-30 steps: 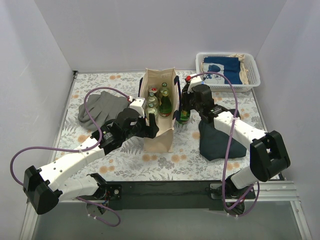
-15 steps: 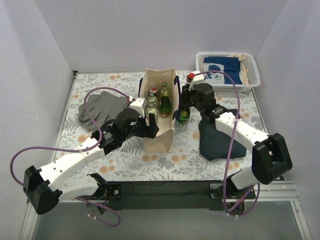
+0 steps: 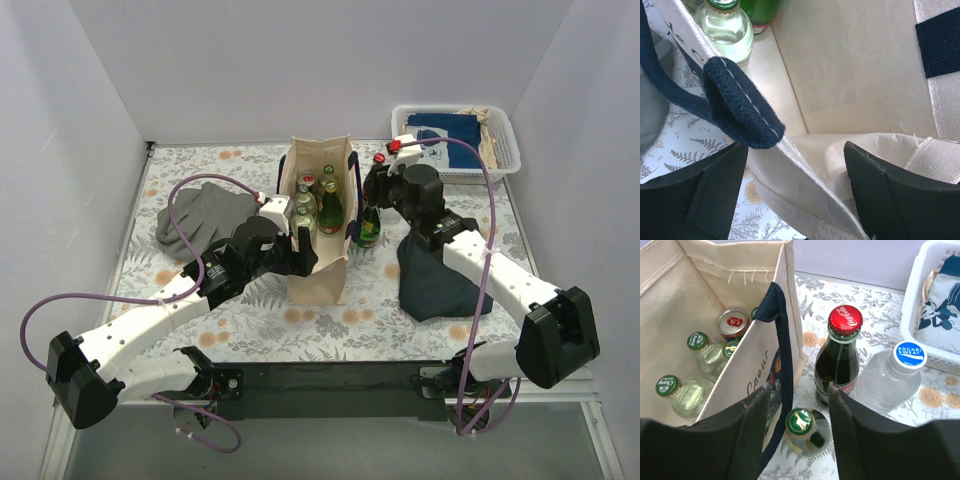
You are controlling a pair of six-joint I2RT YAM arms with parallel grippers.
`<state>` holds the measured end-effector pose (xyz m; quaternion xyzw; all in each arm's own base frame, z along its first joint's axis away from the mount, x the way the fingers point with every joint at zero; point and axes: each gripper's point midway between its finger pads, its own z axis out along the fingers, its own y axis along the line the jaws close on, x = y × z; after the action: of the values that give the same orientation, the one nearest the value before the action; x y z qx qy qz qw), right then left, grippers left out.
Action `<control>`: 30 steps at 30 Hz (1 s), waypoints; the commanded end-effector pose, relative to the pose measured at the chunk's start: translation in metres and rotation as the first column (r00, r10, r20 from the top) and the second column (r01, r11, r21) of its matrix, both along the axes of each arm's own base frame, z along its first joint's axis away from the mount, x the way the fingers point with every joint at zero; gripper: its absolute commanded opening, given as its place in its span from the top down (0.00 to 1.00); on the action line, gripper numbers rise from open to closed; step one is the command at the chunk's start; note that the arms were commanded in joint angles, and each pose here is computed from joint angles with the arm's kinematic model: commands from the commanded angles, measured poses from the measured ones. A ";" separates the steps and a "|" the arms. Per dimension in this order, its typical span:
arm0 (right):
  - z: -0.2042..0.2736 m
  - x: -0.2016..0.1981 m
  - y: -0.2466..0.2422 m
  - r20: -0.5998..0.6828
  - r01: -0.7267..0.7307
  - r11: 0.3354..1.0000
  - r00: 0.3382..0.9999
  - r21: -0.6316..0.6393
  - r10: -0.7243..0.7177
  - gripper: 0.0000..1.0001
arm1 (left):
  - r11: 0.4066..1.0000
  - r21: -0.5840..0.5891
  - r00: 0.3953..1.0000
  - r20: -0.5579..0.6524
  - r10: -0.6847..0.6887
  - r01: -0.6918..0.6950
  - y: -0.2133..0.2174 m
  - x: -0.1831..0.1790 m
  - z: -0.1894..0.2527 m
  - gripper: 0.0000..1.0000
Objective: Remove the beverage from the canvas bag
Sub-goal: Place the drink at the center of the board, then adjust the canvas bag at the center of the board.
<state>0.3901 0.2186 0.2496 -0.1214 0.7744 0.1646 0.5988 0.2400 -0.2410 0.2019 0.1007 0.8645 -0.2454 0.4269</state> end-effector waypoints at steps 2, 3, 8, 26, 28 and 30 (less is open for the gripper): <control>0.039 -0.004 -0.002 -0.002 -0.005 1.000 1.000 -0.002 0.005 0.43 | 0.999 0.034 1.000 0.010 0.014 -0.014 0.005 0.002 -0.002 0.24; 0.039 -0.007 0.000 -0.046 -0.021 0.999 0.999 -0.027 0.020 0.43 | 1.000 0.026 1.000 0.015 0.017 -0.017 0.006 0.002 0.001 0.24; 0.050 -0.017 0.010 -0.098 -0.114 0.992 0.989 -0.052 0.108 0.43 | 1.000 0.017 1.000 0.027 0.009 -0.009 0.004 0.002 0.004 0.24; 0.089 -0.086 0.060 -0.200 -0.496 0.868 0.850 0.003 0.486 0.42 | 0.995 -0.043 0.990 0.099 0.096 -0.092 0.013 0.012 0.029 0.24; 0.095 -0.094 0.071 -0.187 -0.521 0.853 0.839 -0.010 0.510 0.42 | 0.994 -0.043 0.988 0.108 0.106 -0.102 0.015 0.013 0.032 0.24; 0.090 -0.097 0.080 -0.196 -0.516 0.856 0.844 -0.041 0.500 0.42 | 0.993 -0.044 0.988 0.110 0.111 -0.107 0.017 0.013 0.032 0.24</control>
<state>0.3040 0.2787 0.3244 -0.3064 0.7887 0.2952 0.4438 0.2474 -0.2320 0.2190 0.0758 0.8506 -0.2398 0.4618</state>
